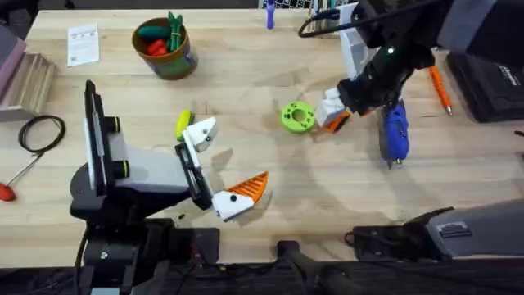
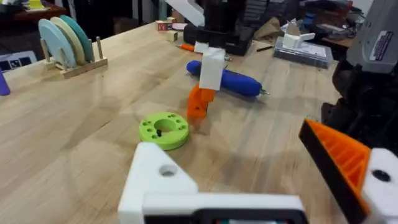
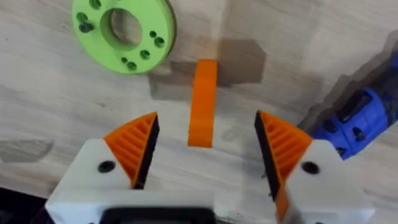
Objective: Pick up the gripper from the table and insert it into the empty holder that is missing its gripper. Then pick up a screw, insert it into the mounting hole, and use the screwdriver to tighten it. Finally, clean up the table by picking up the vegetable and placing it into the bucket.
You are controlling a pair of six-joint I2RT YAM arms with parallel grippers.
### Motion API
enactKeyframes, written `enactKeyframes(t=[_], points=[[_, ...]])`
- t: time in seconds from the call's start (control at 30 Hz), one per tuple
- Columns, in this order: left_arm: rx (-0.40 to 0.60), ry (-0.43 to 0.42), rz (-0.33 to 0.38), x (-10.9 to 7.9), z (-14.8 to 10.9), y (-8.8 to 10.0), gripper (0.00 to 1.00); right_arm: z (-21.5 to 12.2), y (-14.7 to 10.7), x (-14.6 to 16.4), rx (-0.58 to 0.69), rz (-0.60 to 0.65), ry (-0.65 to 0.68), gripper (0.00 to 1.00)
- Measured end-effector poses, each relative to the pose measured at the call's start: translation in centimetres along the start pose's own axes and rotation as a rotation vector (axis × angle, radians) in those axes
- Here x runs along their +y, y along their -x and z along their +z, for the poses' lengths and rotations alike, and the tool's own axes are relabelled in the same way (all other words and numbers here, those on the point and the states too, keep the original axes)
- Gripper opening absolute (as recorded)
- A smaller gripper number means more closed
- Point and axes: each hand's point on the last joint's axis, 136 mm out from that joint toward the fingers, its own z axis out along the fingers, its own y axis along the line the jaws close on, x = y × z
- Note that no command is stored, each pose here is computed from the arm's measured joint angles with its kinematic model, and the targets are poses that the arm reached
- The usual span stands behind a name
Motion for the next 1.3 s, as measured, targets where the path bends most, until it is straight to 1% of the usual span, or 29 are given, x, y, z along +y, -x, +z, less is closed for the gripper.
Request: enactKeyframes(t=[0.17,0.23,0.3,0.43,0.47,0.57,0.6,0.63,1.03,1.13,1.2,1.3], points=[[0.0,0.0,0.0,0.0,0.0,0.0,0.985,0.0,0.1,0.3,-0.003,-0.007,0.0,0.812],[0.0,0.0,0.0,0.0,0.0,0.0,0.985,0.0,0.2,0.4,-0.007,-0.009,0.001,0.714],[0.0,0.0,0.0,0.0,0.0,0.0,0.985,0.0,0.2,0.4,-0.008,-0.008,0.001,0.587],[0.0,0.0,0.0,0.0,0.0,0.0,0.985,0.0,0.2,0.4,-0.008,-0.006,0.001,0.441],[0.0,0.0,-0.001,0.0,0.0,0.0,0.985,0.0,0.2,0.4,-0.008,-0.006,0.001,0.386],[0.0,0.0,0.0,0.0,0.0,0.0,0.985,0.0,0.2,0.4,-0.009,-0.005,0.001,0.153],[0.0,0.0,0.0,0.0,0.0,0.0,0.985,0.0,0.2,0.4,-0.009,-0.007,0.0,0.057],[0.0,0.0,0.0,0.0,0.0,0.0,0.985,0.0,0.2,0.4,-0.009,-0.002,0.0,0.022],[0.0,0.0,0.0,0.0,0.0,0.0,0.985,-0.4,0.2,0.4,-0.02,0.011,0.001,0.011],[0.0,0.0,0.0,0.0,0.0,0.0,0.985,-2.1,0.3,0.5,-0.084,0.023,0.002,0.01],[0.0,0.0,0.0,0.0,0.0,0.0,0.985,-4.0,0.4,0.6,-0.155,0.031,0.005,0.01],[0.0,0.0,0.0,0.0,0.0,0.0,0.985,-7.5,0.7,0.7,-0.301,0.052,0.015,0.01]])
